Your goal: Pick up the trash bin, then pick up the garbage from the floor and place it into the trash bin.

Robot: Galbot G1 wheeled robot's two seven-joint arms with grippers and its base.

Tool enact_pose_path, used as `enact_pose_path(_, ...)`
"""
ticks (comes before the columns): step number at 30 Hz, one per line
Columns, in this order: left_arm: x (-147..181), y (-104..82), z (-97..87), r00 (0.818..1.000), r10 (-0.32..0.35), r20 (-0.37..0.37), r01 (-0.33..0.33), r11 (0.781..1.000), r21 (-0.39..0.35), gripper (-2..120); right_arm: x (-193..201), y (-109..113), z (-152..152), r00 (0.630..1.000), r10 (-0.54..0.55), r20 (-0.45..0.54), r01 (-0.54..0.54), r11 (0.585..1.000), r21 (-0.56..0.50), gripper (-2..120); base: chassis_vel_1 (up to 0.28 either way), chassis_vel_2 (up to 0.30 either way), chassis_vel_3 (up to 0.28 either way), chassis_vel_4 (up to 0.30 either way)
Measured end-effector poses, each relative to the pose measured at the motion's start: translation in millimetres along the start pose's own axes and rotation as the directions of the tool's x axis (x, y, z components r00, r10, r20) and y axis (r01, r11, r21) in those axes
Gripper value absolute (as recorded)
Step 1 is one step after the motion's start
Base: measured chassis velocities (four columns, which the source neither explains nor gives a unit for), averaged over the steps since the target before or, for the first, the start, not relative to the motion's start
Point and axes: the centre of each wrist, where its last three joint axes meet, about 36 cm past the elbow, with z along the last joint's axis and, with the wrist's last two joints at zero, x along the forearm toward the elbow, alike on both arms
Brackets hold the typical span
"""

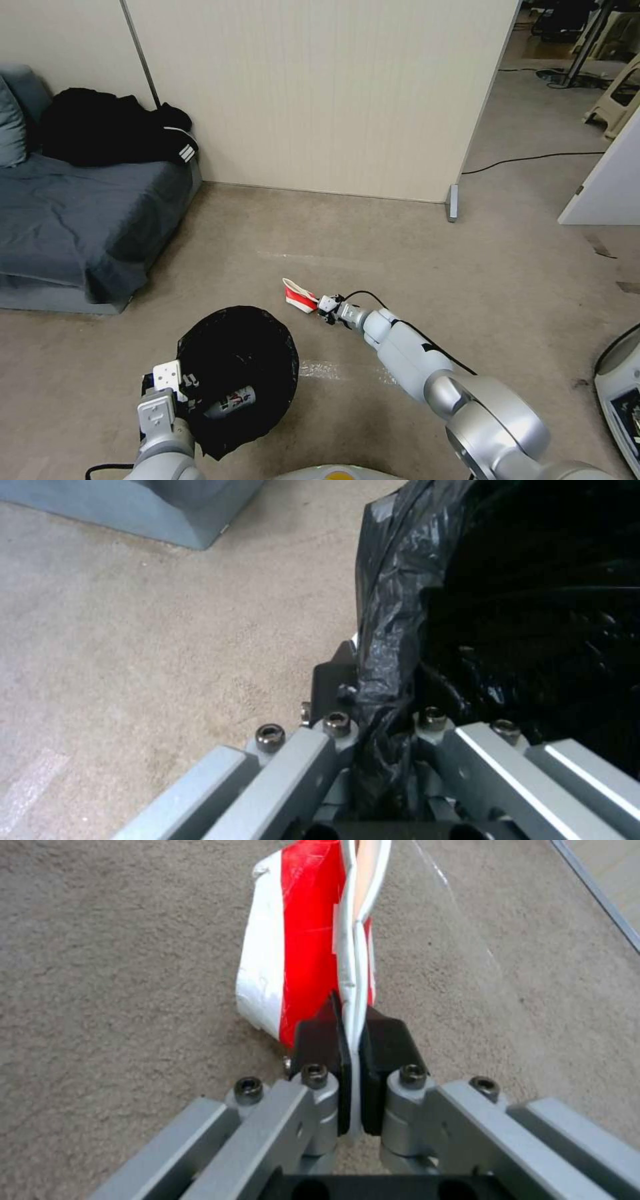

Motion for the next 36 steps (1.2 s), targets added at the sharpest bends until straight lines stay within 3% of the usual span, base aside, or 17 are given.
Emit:
enact_pose_path(7,-2,0.1,-0.6,1.000,0.001,0.002,-0.001,1.000,-0.003,0,1,-2,-1,0.999,0.022,0.028,-0.022,1.000,0.002,1,0.000,0.000,0.000,0.000)
enact_pose_path(11,-5,1.5,-2.8,1.000,0.004,0.005,-0.004,1.000,-0.004,0,4,-4,-10,0.988,0.081,0.128,-0.079,0.997,-0.019,1,0.000,0.000,0.000,0.000)
enact_pose_path(14,-8,2.9,-5.8,1.000,0.009,0.008,-0.009,1.000,-0.005,0,24,-21,-37,0.943,0.185,0.278,-0.172,0.983,-0.072,1,0.000,0.000,0.000,0.000)
enact_pose_path(16,-9,3.2,-6.5,1.000,0.010,0.009,-0.010,1.000,-0.004,0,31,-24,-45,0.928,0.207,0.310,-0.188,0.978,-0.092,1,0.000,0.000,0.000,0.000)
enact_pose_path(18,-10,4.8,-8.0,1.000,0.011,0.010,-0.011,1.000,-0.002,0,63,-28,-84,0.863,0.266,0.430,-0.210,0.962,-0.173,1,0.000,0.000,0.000,0.000)
enact_pose_path(19,-10,4.8,-8.0,1.000,0.011,0.010,-0.011,1.000,-0.002,0,63,-28,-84,0.863,0.266,0.430,-0.210,0.962,-0.173,1,0.000,0.000,0.000,0.000)
enact_pose_path(20,-10,5.0,-8.4,1.000,0.012,0.011,-0.012,1.000,-0.002,0,79,-27,-105,0.827,0.279,0.489,-0.206,0.958,-0.198,1,0.000,0.000,0.000,0.000)
enact_pose_path(22,-10,5.4,-9.3,1.000,0.015,0.012,-0.015,1.000,-0.001,0,110,-17,-131,0.774,0.280,0.569,-0.180,0.957,-0.226,1,0.000,0.000,0.000,0.000)
enact_pose_path(23,-10,5.4,-9.3,1.000,0.015,0.012,-0.015,1.000,-0.001,0,110,-17,-131,0.774,0.280,0.569,-0.180,0.957,-0.226,1,0.000,0.000,0.000,0.000)
enact_pose_path(27,-11,5.4,-13.0,1.000,0.022,0.020,-0.022,1.000,0.001,0,173,20,-166,0.687,0.205,0.698,-0.070,0.974,-0.217,1,0.000,0.000,0.000,0.000)
enact_pose_path(31,-12,5.5,-15.6,0.999,0.024,0.025,-0.024,1.000,0.004,0,198,39,-169,0.675,0.152,0.722,-0.021,0.982,-0.187,1,0.000,0.000,0.000,0.000)
enact_pose_path(34,-13,7.1,-19.5,0.999,0.023,0.035,-0.024,1.000,0.008,0,219,67,-153,0.705,0.080,0.705,0.037,0.988,-0.149,1,0.000,0.000,0.000,0.000)
enact_pose_path(36,-14,7.4,-20.4,0.999,0.023,0.037,-0.024,1.000,0.009,0,222,74,-147,0.715,0.065,0.696,0.050,0.988,-0.143,1,0.000,0.000,0.000,0.000)
